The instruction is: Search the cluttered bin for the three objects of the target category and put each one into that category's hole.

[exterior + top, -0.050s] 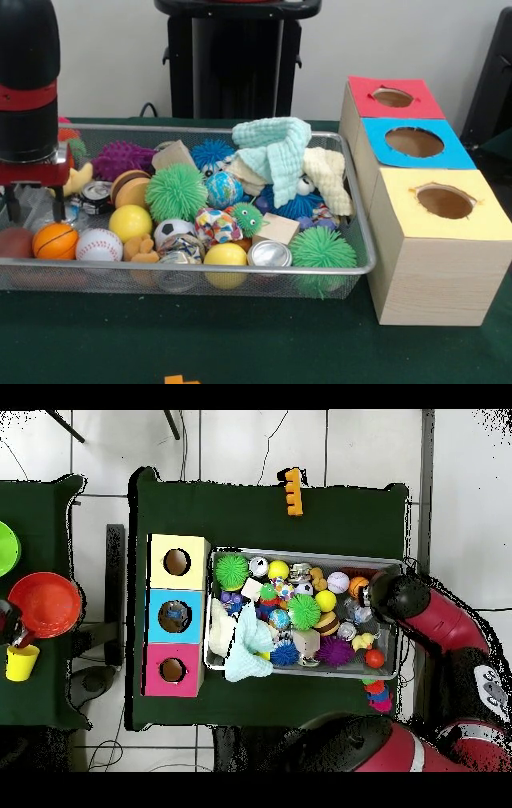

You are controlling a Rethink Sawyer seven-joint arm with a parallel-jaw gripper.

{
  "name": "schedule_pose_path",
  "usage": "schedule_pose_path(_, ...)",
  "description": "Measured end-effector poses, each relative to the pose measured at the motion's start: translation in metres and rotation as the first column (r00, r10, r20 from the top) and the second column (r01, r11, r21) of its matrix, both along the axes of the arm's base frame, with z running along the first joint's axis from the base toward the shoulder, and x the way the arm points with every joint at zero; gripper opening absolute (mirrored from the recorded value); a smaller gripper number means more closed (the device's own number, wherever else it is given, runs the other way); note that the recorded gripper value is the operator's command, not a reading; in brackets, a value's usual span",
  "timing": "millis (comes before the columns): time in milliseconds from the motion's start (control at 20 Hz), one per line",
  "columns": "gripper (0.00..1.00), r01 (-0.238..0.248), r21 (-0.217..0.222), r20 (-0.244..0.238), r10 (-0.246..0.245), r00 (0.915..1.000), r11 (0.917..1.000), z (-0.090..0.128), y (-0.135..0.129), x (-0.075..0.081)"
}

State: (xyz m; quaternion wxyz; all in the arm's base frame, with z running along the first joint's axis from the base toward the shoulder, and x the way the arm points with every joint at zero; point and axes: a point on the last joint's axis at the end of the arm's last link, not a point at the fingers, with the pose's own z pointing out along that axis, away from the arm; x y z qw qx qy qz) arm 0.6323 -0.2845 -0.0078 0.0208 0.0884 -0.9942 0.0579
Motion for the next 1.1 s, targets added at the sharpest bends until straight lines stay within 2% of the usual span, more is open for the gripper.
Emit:
schedule_pose_path(650,1.00,0.013,0.042,-0.063,-0.010,0.9980,0.9991,-0.010,0.019,-0.034)
schedule_pose_path(1100,1.00,0.014,0.038,-0.059,-0.011,0.9982,0.9992,-0.016,0.026,-0.046)
